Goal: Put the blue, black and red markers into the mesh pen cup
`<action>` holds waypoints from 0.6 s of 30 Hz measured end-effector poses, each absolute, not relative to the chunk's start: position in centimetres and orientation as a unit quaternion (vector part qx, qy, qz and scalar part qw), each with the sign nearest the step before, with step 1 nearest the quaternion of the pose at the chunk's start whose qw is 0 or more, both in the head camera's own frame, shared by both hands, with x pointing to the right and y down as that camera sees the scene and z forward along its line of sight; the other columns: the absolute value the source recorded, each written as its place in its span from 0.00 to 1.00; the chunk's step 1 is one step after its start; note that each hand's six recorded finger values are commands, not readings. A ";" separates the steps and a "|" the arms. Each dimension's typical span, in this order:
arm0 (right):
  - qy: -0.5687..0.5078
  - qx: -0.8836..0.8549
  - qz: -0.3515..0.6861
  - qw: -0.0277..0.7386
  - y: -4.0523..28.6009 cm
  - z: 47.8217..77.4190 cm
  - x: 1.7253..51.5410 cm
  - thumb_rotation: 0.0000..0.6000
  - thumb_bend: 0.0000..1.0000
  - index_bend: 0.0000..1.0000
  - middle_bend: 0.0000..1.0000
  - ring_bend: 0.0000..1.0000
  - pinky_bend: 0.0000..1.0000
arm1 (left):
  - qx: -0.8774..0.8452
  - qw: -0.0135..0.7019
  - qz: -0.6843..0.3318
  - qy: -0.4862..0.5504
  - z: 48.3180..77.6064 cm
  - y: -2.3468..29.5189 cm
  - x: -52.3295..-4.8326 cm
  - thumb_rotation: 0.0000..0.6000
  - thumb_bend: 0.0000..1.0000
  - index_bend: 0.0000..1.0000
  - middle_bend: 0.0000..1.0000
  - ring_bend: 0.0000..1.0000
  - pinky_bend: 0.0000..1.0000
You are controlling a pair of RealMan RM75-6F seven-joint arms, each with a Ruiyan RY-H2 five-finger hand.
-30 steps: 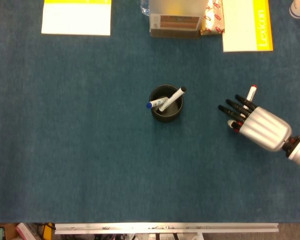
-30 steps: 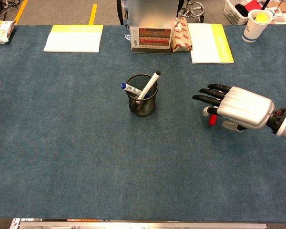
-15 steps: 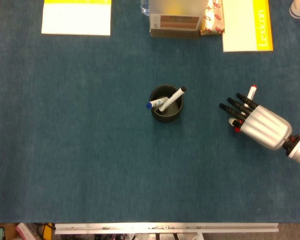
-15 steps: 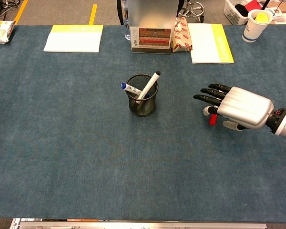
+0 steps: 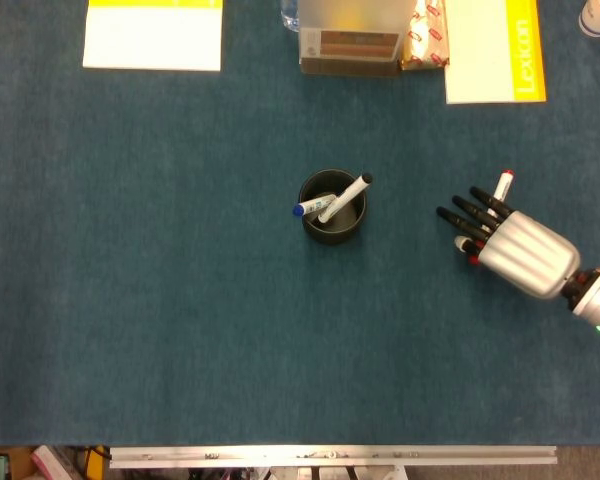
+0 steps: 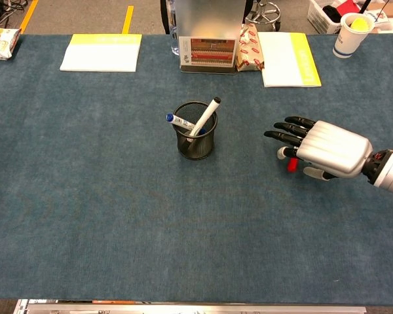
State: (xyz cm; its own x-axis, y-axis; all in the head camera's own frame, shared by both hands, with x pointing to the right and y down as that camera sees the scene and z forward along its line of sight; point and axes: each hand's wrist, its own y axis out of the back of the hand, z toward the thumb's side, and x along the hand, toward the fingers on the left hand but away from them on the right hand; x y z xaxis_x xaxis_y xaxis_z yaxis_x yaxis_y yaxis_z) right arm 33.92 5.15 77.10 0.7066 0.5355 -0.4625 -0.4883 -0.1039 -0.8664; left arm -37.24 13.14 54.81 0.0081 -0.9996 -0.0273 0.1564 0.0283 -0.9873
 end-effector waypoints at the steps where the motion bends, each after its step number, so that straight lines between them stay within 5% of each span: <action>1: -0.019 -0.637 0.383 0.669 5.1 77.2 33.9 1.00 0.28 0.36 0.07 0.01 0.11 | -0.454 0.546 -0.529 0.465 54.8 13.2 -37.2 1.00 0.24 0.39 0.08 0.02 0.17; 18: -0.025 -0.641 0.384 0.664 5.2 77.8 33.7 1.00 0.28 0.46 0.07 0.01 0.10 | -0.454 0.546 -0.527 0.466 54.7 13.2 -37.2 1.00 0.24 0.39 0.08 0.02 0.17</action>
State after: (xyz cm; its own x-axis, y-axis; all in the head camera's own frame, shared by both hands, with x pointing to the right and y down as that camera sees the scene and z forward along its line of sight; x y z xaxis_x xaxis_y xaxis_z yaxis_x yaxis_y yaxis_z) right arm 33.68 5.16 77.81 0.7041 0.5414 -0.4595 -0.4783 -0.1168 -0.8704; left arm -37.20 13.16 54.66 0.0095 -0.9995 -0.0310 0.1523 0.0321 -0.9878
